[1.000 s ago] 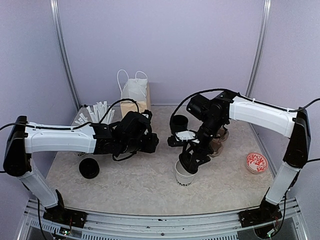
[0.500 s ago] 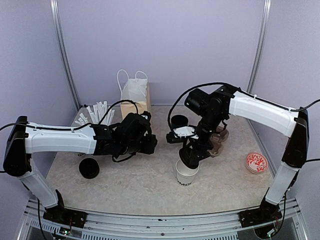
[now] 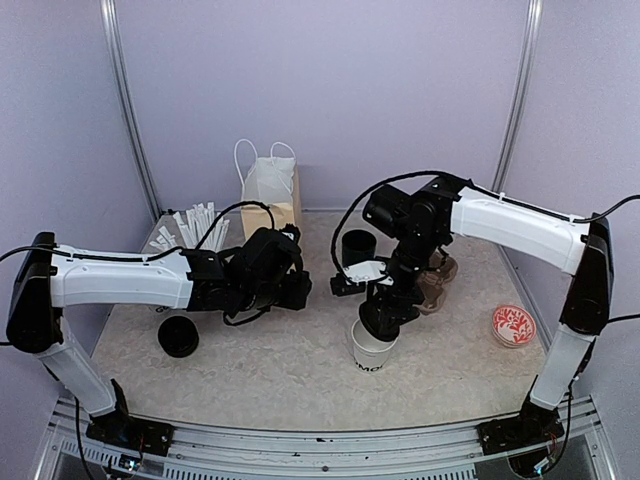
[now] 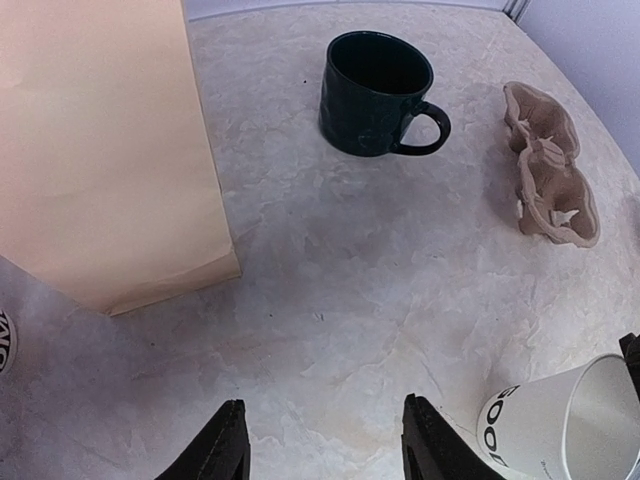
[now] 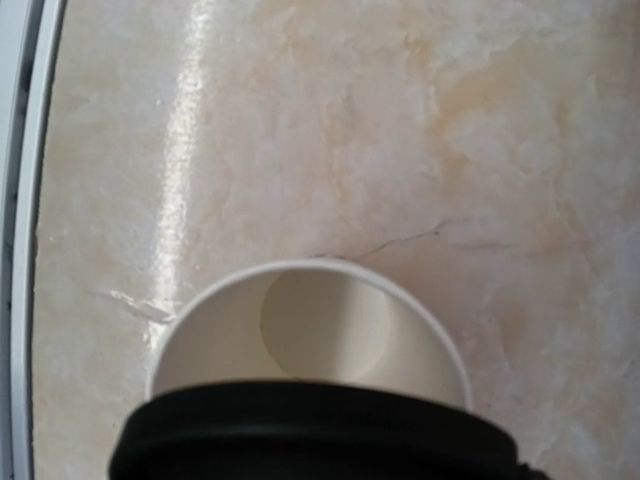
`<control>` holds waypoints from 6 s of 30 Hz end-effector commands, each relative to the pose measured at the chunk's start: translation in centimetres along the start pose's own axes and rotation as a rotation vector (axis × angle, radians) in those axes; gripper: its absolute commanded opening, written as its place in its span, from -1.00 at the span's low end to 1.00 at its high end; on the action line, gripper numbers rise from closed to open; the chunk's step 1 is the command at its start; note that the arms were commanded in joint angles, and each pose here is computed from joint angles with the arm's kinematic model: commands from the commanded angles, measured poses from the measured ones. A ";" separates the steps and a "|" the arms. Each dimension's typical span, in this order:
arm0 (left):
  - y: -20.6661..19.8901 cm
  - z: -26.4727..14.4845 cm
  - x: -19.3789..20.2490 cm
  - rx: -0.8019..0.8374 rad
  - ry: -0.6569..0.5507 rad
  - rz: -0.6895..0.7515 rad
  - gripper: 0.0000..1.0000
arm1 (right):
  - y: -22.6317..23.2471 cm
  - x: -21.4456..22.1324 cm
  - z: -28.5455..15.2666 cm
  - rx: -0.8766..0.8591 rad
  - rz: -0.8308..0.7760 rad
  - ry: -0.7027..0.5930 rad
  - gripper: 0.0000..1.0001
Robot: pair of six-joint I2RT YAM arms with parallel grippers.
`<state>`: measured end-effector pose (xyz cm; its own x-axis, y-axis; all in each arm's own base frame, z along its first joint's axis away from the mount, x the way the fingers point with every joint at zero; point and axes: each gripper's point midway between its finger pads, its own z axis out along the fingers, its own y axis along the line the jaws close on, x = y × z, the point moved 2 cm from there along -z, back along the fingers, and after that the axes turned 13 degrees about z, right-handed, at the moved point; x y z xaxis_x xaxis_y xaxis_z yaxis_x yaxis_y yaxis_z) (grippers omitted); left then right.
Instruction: Pack the takeout coffee
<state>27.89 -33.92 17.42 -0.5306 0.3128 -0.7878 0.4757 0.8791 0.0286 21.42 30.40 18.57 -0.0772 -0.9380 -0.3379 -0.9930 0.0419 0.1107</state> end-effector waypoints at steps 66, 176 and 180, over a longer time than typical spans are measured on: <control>-11.4 -0.3 1.3 0.724 0.099 0.036 0.10 | -3.4 5.3 0.5 -0.322 0.638 -0.415 0.47; -8.9 1.4 2.1 0.465 0.129 -0.004 -0.03 | 2.5 5.5 6.9 -0.543 0.602 -0.246 0.13; -7.6 0.2 1.7 0.429 0.112 -0.042 0.02 | 2.1 6.0 6.8 -0.514 0.620 -0.251 0.14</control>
<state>23.64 -41.87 14.16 -0.6142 0.3656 -0.6994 0.7183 0.6260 -0.3035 17.80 27.52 10.00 -0.6781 -0.6997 -0.2251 -0.5683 0.3049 0.7643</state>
